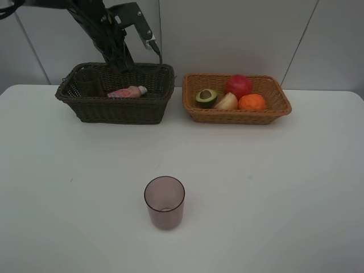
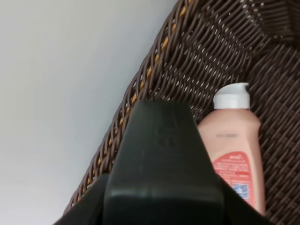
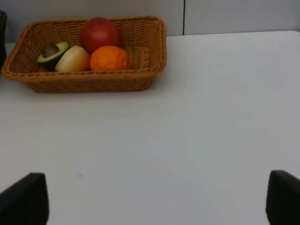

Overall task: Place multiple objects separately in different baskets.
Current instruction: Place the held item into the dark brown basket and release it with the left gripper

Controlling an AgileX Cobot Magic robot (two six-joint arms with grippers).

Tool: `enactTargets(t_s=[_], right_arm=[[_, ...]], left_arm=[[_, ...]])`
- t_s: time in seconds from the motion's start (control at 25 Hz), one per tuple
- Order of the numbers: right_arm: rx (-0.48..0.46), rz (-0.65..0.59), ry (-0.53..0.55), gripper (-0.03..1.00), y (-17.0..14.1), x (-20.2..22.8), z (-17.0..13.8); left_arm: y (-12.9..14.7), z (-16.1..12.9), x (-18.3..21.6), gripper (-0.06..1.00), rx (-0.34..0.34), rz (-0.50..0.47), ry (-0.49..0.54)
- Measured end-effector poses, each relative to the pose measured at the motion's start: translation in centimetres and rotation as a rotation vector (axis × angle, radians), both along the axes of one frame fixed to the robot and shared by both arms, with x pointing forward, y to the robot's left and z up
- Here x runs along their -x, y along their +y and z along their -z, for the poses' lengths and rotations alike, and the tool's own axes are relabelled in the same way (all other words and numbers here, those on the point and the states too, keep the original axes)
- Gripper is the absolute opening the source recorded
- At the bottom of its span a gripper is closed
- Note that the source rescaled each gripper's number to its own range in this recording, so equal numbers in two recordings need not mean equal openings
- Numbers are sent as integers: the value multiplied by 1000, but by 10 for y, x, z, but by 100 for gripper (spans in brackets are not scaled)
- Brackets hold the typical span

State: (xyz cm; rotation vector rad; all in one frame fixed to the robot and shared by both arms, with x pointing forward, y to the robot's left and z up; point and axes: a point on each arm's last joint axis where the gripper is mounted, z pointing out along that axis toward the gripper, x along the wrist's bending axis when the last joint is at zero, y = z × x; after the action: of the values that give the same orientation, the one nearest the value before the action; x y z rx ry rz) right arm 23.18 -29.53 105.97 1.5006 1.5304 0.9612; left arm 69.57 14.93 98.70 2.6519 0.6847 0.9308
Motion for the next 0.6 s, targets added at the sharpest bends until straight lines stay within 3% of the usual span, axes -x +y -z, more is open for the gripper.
enactTargets(t_s=[0.2,0.6], right_arm=[[0,0,0,93,0,0,0],[0,0,0,93,0,0,0]], left_arm=[[8,14,-5,52,-59,27,19],[10,23,-7,52,-93,42,32]])
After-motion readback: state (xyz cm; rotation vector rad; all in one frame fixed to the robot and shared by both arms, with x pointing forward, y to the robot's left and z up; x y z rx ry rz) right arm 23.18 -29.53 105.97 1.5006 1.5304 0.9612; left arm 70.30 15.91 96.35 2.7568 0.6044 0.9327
